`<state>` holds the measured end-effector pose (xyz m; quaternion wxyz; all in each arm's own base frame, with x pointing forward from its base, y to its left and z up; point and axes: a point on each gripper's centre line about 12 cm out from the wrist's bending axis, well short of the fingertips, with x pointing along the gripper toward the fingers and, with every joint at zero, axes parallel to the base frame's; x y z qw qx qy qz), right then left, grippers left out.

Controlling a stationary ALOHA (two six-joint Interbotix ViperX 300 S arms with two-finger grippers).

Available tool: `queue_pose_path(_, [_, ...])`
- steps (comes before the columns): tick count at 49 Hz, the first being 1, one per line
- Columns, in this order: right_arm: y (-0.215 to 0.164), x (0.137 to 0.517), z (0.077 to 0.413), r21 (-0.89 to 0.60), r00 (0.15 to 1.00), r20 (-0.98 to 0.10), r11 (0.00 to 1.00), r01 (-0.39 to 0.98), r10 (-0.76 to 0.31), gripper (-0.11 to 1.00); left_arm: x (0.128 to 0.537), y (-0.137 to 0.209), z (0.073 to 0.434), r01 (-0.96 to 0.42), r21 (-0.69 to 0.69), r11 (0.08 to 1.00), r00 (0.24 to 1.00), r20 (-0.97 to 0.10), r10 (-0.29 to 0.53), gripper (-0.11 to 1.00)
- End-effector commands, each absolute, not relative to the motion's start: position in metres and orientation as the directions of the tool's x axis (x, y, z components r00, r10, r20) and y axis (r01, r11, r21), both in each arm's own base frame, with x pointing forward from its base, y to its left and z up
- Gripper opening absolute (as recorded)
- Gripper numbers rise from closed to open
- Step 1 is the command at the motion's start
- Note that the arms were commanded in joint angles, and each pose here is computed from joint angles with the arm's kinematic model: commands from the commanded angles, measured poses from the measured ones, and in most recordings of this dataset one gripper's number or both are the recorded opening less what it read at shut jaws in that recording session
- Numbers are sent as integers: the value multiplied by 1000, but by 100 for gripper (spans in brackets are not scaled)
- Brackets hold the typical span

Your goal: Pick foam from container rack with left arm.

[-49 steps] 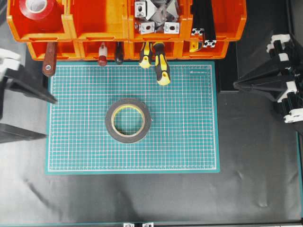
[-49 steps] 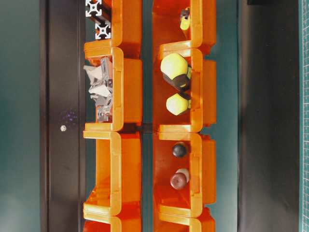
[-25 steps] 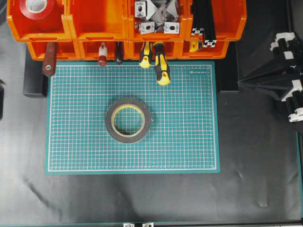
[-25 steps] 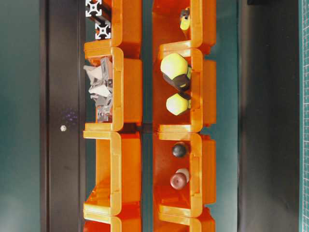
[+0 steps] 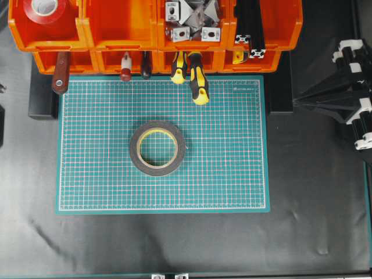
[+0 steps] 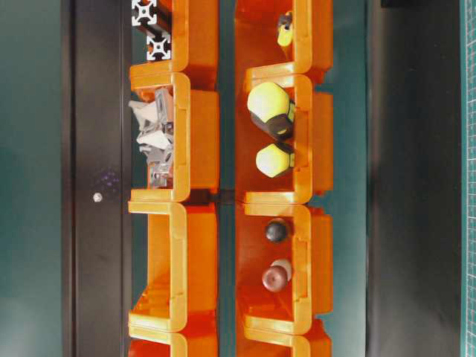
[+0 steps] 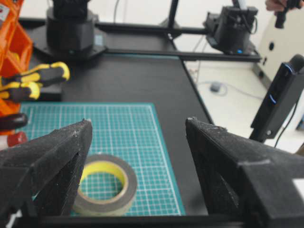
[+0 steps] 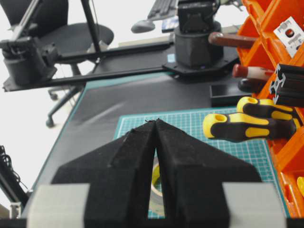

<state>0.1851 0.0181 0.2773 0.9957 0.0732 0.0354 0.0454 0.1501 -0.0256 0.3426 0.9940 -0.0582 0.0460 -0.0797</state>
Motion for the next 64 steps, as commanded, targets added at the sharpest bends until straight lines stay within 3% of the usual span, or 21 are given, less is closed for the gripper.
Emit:
queue_pose_path(1, [18,187,282,145,994,-50,986,-86,94,-1,152,-26,346,155,-119,981,984,-71,-164,76])
queue_pose_path(64, [18,186,276,129,993,-67,988,-87,96,-1,153,-28,324,159,-120,980,977,-122,-174,76])
